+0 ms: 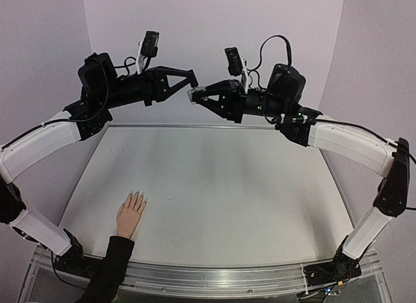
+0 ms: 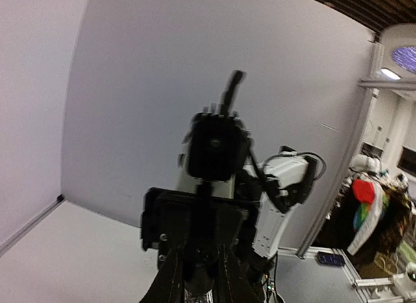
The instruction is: Paint the nails
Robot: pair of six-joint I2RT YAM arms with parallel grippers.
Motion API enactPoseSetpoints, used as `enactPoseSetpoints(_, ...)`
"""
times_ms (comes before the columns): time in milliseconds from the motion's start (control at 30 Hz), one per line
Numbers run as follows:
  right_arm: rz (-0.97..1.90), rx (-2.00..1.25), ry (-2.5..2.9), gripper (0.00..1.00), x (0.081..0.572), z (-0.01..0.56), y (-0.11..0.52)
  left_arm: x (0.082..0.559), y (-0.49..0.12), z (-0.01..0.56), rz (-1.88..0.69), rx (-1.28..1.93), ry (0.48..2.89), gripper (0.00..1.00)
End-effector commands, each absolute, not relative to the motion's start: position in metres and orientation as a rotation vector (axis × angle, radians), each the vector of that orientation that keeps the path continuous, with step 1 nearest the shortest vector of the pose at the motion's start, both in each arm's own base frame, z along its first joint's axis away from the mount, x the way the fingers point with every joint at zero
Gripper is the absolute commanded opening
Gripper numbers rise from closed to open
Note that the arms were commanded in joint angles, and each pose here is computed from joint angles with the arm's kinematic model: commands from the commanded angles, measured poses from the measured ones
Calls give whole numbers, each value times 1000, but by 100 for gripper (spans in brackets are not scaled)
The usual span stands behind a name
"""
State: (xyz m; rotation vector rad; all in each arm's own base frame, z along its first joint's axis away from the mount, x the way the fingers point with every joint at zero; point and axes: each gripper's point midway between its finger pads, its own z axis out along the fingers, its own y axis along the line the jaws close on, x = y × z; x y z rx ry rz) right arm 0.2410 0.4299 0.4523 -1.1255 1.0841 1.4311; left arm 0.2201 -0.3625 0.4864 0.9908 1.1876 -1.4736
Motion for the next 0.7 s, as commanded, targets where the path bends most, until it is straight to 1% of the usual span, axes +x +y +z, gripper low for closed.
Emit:
enactPoseSetpoints(0,1670,-1204,521,0,176,559,387,146,-380,419,-1833,1513,1190,0)
enactPoseSetpoints(100,1747,-1179,457,0,179,568,378,148,-383,423,-1838,1559,1146,0)
enactPoseSetpoints(233,1706,-1114,502,0,200,556,375,157,-385,426,-1806,1542,1155,0)
enactPoseSetpoints(267,1695,-1101,523,0,206,552,374,162,-385,426,-1787,1518,1176,1)
enactPoseSetpoints(300,1680,-1084,539,0,211,549,372,169,-385,426,-1757,1479,1204,4)
enactPoseSetpoints(333,1662,-1064,555,0,217,546,370,177,-384,427,-1724,1434,1235,9)
enactPoseSetpoints(367,1640,-1040,584,0,226,540,370,188,-382,426,-1691,1372,1278,19)
enactPoseSetpoints(400,1613,-1013,618,0,235,532,369,197,-376,431,-1656,1311,1297,33)
enactPoseSetpoints(433,1588,-991,648,0,243,524,369,204,-371,432,-1639,1260,1305,44)
enactPoseSetpoints(467,1562,-967,689,0,254,514,368,209,-362,441,-1603,1204,1294,52)
enactPoseSetpoints(500,1548,-948,724,0,262,505,367,212,-356,445,-1577,1164,1289,58)
enactPoseSetpoints(533,1530,-927,750,0,271,498,365,215,-348,453,-1533,1116,1286,65)
enactPoseSetpoints(567,1512,-903,778,0,280,491,362,218,-343,455,-1500,1082,1299,75)
enactPoseSetpoints(600,1489,-887,801,0,286,486,361,220,-338,459,-1471,1050,1313,89)
enactPoseSetpoints(633,1458,-865,838,0,294,478,360,224,-335,461,-1439,1007,1335,97)
enactPoseSetpoints(667,1422,-843,898,0,305,467,362,230,-333,463,-1410,961,1361,99)
